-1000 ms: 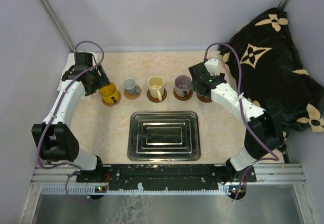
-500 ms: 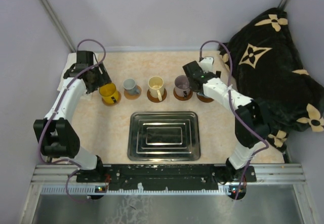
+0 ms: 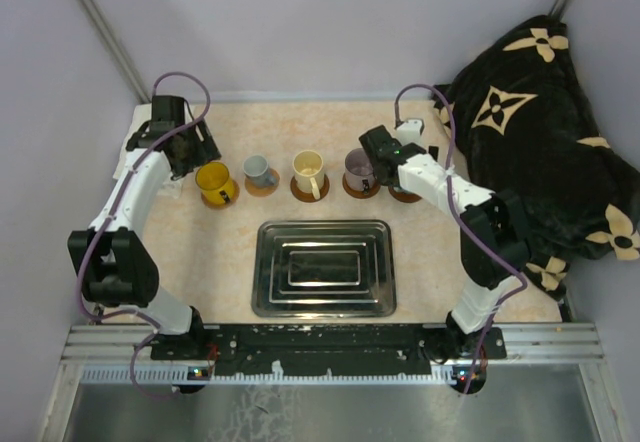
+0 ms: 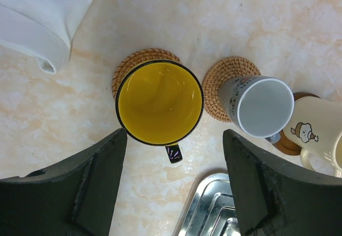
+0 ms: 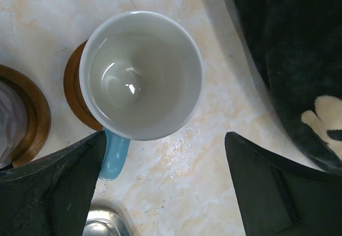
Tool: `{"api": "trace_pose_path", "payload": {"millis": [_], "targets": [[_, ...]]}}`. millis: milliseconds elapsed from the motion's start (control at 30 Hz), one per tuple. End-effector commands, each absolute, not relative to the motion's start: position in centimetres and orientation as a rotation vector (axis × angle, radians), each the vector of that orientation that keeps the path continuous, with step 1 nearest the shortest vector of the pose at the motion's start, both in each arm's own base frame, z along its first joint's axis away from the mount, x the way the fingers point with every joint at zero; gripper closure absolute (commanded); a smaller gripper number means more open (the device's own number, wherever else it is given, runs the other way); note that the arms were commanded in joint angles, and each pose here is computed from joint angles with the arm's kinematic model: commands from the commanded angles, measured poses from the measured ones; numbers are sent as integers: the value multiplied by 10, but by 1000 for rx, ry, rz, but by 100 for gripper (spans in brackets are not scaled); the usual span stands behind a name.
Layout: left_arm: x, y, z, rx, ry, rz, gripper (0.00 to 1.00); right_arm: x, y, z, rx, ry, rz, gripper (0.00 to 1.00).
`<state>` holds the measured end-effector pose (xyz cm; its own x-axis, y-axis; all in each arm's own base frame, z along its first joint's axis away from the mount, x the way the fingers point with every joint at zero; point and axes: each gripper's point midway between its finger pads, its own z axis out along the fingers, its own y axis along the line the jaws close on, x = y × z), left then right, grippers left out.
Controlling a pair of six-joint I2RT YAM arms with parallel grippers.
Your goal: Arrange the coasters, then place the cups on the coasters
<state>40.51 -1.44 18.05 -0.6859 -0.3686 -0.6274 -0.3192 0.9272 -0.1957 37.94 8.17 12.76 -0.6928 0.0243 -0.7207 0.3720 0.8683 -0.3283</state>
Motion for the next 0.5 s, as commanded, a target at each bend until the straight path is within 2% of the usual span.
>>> {"api": "trace_pose_path", "payload": {"millis": [0,467], "targets": [[417,-20,193,-450,2344,-120,21,370,75,149,330,2208,-604,7],[424,-24,193,-438,2347,-141,22,344,60,144,297,2240,-629,8]]}}
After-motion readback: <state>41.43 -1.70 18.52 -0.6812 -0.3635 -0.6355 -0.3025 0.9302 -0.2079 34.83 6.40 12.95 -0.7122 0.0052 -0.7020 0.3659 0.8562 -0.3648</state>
